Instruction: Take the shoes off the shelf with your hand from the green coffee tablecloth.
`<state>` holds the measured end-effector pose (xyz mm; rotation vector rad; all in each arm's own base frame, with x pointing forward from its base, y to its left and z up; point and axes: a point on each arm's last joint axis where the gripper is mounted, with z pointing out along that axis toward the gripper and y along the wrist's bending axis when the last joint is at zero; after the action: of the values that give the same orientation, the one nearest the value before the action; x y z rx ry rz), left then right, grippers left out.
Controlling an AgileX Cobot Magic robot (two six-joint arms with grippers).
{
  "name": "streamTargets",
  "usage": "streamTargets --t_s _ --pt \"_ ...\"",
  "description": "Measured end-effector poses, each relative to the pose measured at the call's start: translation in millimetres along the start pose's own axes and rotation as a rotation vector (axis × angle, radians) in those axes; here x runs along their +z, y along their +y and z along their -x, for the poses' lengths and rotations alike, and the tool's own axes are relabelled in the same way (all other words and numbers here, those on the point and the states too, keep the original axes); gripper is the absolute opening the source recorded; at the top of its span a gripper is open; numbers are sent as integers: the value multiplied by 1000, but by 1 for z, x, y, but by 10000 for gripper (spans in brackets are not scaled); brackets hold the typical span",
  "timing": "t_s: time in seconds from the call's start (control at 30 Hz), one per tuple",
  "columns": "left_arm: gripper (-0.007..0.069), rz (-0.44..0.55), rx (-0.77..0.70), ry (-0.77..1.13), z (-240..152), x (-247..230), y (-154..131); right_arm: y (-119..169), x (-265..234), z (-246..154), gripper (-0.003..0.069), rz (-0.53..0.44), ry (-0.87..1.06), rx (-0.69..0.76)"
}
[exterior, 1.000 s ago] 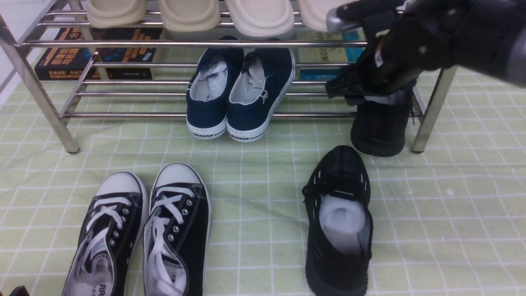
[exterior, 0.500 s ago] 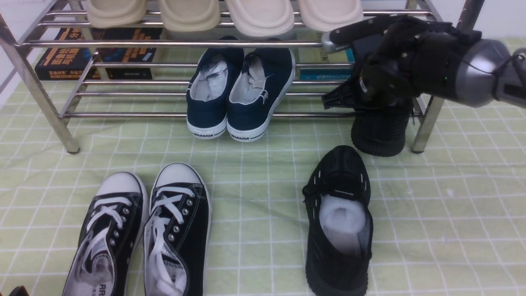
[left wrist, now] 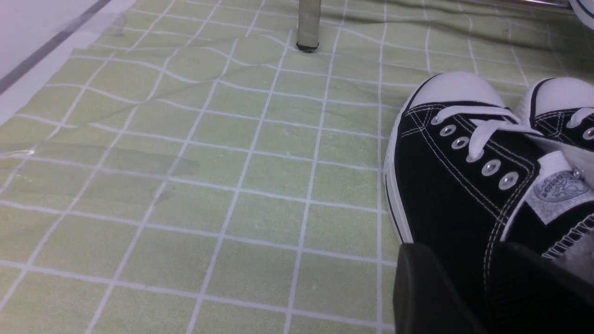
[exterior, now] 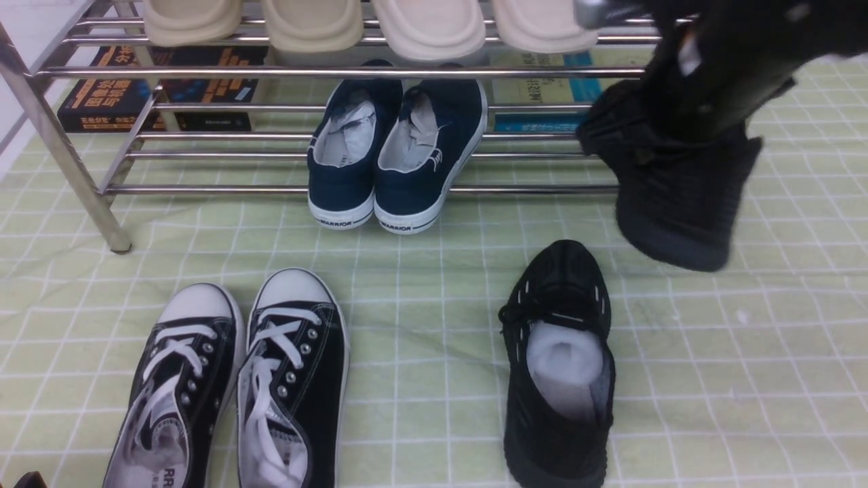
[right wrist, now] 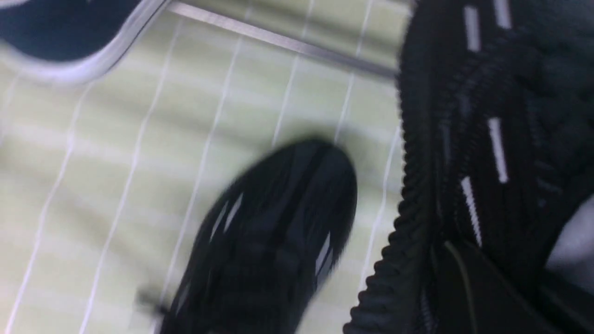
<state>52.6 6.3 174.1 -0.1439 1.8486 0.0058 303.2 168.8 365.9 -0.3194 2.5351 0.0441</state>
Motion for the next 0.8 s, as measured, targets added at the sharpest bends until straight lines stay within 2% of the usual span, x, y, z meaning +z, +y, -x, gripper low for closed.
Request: streamTargets --t_s 0.23,0.37,0.43,0.6,0.8 --pt "242 0 1 0 0 0 0 -10 -52 -23 3 9 57 9" --pt "242 0 1 1 0 0 0 -16 -63 -44 4 33 63 16" --pt "242 0 1 1 0 0 0 -17 -60 -54 5 36 85 14" --pt "242 0 1 1 0 0 0 -21 -19 -111 6 15 258 -9" --pt "242 0 1 1 0 0 0 -16 15 -127 6 48 208 -20"
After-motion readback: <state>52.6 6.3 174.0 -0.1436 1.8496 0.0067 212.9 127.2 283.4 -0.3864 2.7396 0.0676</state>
